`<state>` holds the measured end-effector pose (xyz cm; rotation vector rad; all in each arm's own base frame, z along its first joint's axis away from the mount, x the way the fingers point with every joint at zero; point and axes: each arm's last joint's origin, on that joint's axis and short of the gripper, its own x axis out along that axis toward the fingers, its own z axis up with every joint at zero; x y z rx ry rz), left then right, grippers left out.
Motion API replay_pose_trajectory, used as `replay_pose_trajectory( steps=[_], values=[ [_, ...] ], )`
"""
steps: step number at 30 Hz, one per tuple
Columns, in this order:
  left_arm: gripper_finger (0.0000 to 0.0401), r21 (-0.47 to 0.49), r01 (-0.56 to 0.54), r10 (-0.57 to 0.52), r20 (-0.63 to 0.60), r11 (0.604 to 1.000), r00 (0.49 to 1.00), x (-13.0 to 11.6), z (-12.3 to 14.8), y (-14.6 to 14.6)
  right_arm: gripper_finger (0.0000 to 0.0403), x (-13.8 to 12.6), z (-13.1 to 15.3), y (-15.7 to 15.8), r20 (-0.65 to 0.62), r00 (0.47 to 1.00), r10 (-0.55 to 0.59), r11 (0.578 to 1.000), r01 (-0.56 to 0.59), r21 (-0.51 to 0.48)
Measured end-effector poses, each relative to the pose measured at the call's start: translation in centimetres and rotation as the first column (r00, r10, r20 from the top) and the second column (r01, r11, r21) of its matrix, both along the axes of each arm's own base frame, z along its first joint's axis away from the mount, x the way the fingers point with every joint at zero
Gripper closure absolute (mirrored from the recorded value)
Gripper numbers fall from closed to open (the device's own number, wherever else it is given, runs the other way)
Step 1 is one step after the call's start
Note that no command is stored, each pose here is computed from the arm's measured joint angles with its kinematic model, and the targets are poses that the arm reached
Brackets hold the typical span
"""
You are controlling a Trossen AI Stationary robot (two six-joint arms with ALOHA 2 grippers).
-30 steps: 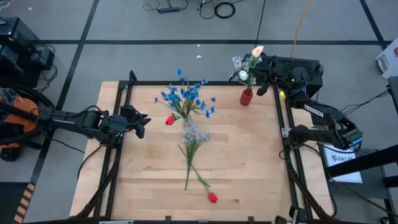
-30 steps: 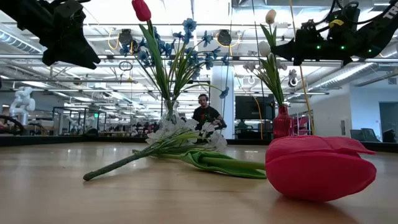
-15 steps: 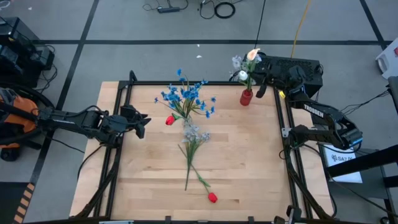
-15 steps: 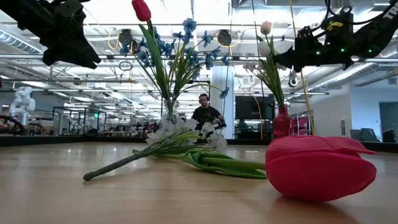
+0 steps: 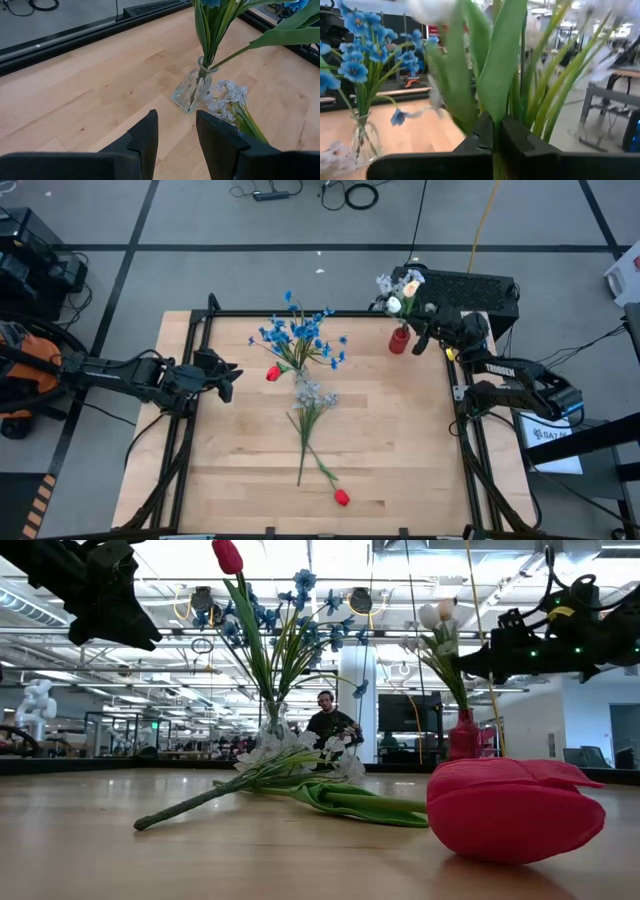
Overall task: Sort flowers into vase by color
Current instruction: Put the light yellow flower into the red vase
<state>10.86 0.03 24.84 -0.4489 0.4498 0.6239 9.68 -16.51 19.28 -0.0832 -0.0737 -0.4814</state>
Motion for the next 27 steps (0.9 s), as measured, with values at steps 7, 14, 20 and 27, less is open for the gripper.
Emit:
replay_pose_trajectory(
  steps=[7, 14, 20, 27],
  values=[
    [0.0262, 0.0, 0.0, 0.0, -0.001, 1.0, 1.0, 0.0, 0.0, 0.0, 0.0379, -0.1, -0.5, -0.2, -0.014, 0.999, -0.051, 0.997, 0.051, 0.056],
    [0.0262, 0.0, 0.001, -0.001, -0.001, 1.0, 1.0, 0.0, 0.0, 0.0, 0.0327, -0.1, -0.4, -0.2, 0.03, 0.997, -0.066, 0.989, 0.061, 0.134],
    [0.0262, 0.0, 0.002, -0.001, -0.001, 1.0, 1.0, 0.0, 0.0, 0.0, 0.0272, -0.1, -0.1, 0.0, 0.048, 0.998, -0.038, 0.99, 0.031, 0.14],
    [0.0262, -0.015, 0.031, -0.031, -0.009, 0.999, 0.999, 0.0, -0.1, -0.1, 0.024, -0.6, 1.6, 1.1, 0.089, 0.995, -0.041, 0.996, 0.034, 0.082]
  ],
)
